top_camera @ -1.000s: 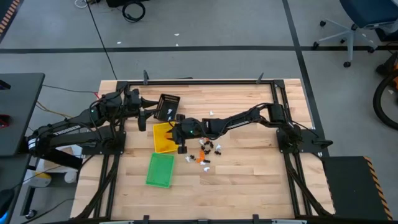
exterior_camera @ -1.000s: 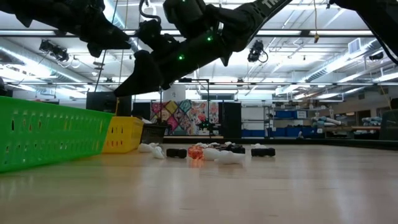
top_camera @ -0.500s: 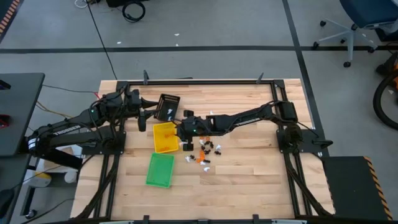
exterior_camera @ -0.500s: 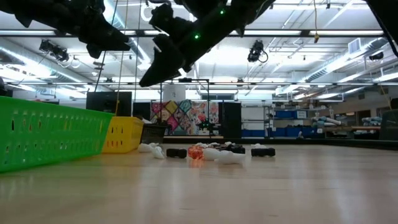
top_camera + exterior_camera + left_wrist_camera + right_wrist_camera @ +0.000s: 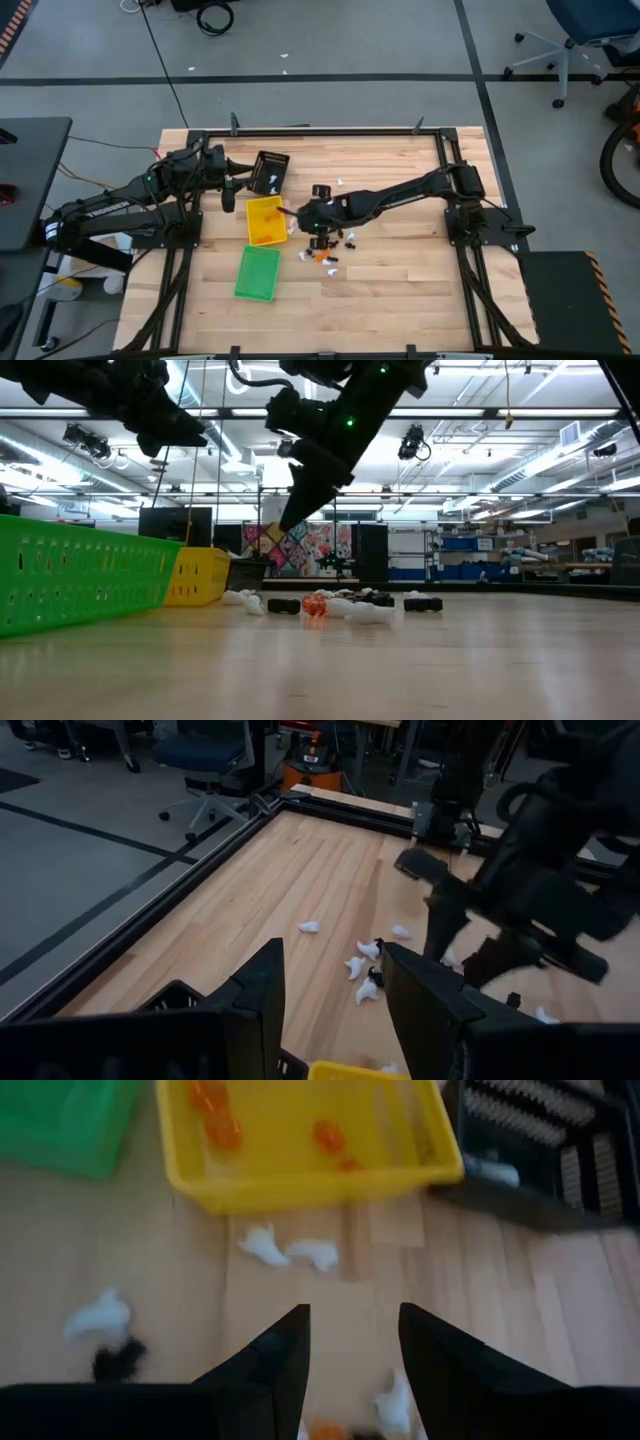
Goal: Sort Halloween decoration
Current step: Put the white ghost plush toy into the black basket
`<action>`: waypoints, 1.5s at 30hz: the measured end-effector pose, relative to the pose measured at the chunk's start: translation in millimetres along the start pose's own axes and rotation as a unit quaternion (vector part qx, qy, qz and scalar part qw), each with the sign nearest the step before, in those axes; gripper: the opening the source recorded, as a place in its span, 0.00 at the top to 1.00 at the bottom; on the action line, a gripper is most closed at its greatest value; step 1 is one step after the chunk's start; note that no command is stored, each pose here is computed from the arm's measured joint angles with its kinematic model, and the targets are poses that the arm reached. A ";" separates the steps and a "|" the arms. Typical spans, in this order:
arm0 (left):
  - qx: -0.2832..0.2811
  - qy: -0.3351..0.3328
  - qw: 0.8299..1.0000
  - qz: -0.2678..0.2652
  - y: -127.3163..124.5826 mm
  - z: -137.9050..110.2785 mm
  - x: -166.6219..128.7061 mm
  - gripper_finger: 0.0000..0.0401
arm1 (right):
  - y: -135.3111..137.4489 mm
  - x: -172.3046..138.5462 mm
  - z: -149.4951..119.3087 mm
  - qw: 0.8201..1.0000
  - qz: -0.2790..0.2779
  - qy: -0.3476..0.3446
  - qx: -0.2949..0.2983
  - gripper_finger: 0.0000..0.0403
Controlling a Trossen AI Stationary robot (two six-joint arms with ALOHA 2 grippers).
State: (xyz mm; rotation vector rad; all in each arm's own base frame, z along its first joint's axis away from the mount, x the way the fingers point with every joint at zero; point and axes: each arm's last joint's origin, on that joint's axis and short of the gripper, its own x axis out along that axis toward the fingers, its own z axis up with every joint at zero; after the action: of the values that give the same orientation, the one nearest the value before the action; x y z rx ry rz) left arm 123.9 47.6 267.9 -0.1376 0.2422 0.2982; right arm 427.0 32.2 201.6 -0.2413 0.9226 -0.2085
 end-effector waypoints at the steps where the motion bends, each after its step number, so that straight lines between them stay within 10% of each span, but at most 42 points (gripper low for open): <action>1: 0.000 0.001 1.000 0.000 0.0 -0.2 0.0 0.65 | -1.1 -2.7 -0.5 1.000 -0.001 -0.001 0.002 0.61; 16: 0.038 -0.073 0.993 -0.080 -17.1 -24.4 14.7 0.65 | -23.6 -7.3 -71.9 0.994 -0.020 -0.004 0.110 0.59; 45: 0.050 -0.073 0.995 -0.043 -14.5 -22.3 5.6 0.65 | -29.3 -9.8 -99.8 0.988 -0.002 0.075 0.132 0.45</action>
State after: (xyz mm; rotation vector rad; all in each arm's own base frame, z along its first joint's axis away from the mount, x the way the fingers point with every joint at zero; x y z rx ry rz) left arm 128.7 31.7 246.4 -0.0273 0.1057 0.2096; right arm 338.7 -4.6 159.7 0.0180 1.0327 -0.3529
